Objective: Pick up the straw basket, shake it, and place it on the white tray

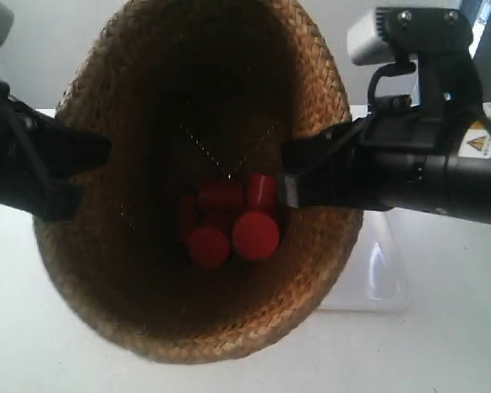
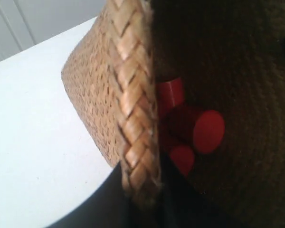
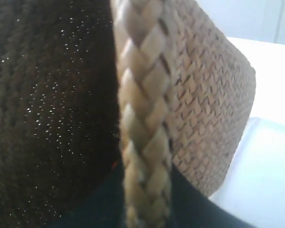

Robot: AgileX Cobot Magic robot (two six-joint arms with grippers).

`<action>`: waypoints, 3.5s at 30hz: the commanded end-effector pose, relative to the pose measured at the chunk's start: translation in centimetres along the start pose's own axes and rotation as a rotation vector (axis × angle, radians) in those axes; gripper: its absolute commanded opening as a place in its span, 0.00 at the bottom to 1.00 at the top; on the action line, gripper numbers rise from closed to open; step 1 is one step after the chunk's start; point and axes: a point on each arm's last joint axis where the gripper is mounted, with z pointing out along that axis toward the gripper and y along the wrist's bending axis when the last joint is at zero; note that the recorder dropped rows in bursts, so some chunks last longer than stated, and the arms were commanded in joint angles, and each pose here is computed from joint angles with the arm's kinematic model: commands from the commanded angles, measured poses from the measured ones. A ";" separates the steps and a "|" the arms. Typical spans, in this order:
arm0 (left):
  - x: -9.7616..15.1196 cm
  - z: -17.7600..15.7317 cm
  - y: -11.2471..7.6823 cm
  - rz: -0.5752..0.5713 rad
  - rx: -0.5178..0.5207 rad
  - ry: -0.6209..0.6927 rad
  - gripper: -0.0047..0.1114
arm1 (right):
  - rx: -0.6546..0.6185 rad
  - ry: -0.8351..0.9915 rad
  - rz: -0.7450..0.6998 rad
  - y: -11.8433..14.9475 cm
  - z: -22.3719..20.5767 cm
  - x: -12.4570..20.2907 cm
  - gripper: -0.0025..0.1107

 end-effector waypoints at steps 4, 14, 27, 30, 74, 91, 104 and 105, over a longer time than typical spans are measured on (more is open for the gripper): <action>-0.7 -1.1 0.3 0.110 -0.069 -0.199 0.04 | 0.037 -0.331 -0.082 0.0 -2.6 -2.2 0.02; -2.7 -5.3 -0.1 0.082 -0.061 -0.307 0.04 | -0.051 -0.308 -0.063 1.5 -6.4 -4.0 0.02; -2.8 -4.6 -0.1 0.029 -0.047 -0.284 0.04 | -0.048 -0.315 -0.075 1.5 -6.9 -4.2 0.02; -0.7 0.2 0.6 0.001 -0.067 -0.157 0.04 | 0.052 -0.223 -0.077 -0.6 -2.1 -1.7 0.02; -1.1 -0.3 1.1 -0.058 -0.080 -0.170 0.04 | 0.052 -0.191 -0.110 -0.3 -1.3 -2.3 0.02; -3.8 -4.0 -0.5 -0.121 0.027 -0.221 0.04 | -0.042 -0.130 0.028 1.7 -3.3 -3.4 0.02; -2.3 -3.5 -0.2 0.021 -0.023 -0.125 0.04 | -0.024 -0.138 -0.060 1.5 -3.9 -3.3 0.02; -2.6 -4.4 -0.2 0.046 -0.037 -0.193 0.04 | -0.042 -0.190 -0.087 1.9 -5.1 -3.7 0.02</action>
